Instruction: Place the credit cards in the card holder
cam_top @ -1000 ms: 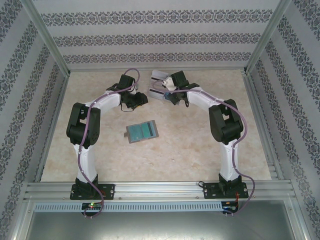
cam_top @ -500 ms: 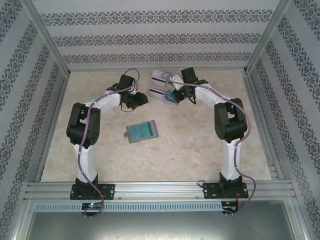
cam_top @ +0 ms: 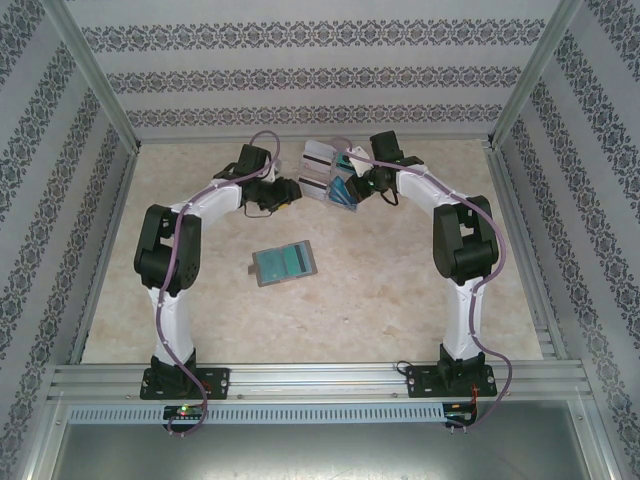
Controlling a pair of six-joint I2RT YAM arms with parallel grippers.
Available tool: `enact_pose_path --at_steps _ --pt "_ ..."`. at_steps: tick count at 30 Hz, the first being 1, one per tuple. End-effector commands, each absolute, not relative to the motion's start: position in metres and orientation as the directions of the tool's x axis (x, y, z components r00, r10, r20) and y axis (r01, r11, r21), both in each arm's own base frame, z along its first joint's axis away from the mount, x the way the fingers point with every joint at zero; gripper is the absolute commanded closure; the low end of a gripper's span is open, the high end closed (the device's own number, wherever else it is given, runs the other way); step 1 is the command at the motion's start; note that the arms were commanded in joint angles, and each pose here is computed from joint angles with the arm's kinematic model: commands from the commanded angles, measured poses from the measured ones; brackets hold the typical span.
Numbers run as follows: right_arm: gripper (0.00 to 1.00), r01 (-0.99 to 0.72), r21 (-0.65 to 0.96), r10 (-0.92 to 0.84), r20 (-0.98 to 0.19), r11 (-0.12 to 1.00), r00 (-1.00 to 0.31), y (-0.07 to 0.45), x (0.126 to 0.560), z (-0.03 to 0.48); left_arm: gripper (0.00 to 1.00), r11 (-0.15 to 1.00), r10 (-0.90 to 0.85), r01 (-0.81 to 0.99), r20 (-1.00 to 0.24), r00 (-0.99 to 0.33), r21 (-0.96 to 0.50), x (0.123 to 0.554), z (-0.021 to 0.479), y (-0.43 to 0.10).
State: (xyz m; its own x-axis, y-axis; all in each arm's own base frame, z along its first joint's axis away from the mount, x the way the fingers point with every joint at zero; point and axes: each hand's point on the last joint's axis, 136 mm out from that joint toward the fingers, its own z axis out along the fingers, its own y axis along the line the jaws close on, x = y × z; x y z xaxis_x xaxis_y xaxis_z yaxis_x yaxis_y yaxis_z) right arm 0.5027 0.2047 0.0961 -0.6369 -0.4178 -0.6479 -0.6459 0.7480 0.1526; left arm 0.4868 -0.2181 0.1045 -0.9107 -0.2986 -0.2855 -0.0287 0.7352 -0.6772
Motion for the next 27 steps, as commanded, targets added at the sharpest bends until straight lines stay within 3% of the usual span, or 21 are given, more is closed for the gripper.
enact_pose_path --at_steps 1,14,22,27 --pt "1.00 -0.668 0.140 -0.398 -0.708 0.730 -0.584 0.206 0.505 0.123 0.57 0.667 -0.321 0.030 -0.323 -0.891 -0.745 0.513 0.131 -0.239" --pt "1.00 -0.679 0.221 -0.295 -0.777 0.700 -0.557 0.209 0.498 0.173 0.57 0.658 -0.302 0.065 -0.342 -0.890 -0.750 0.513 0.151 -0.254" --pt "1.00 -0.622 0.489 -0.055 -0.758 0.612 -0.650 0.216 0.475 0.203 0.55 0.513 -0.318 0.127 -0.325 -0.891 -0.849 0.505 0.175 -0.270" --pt "1.00 -0.537 0.650 0.063 -0.667 0.538 -0.743 0.221 0.457 0.213 0.55 0.479 -0.361 0.103 -0.303 -0.882 -0.872 0.494 0.176 -0.248"
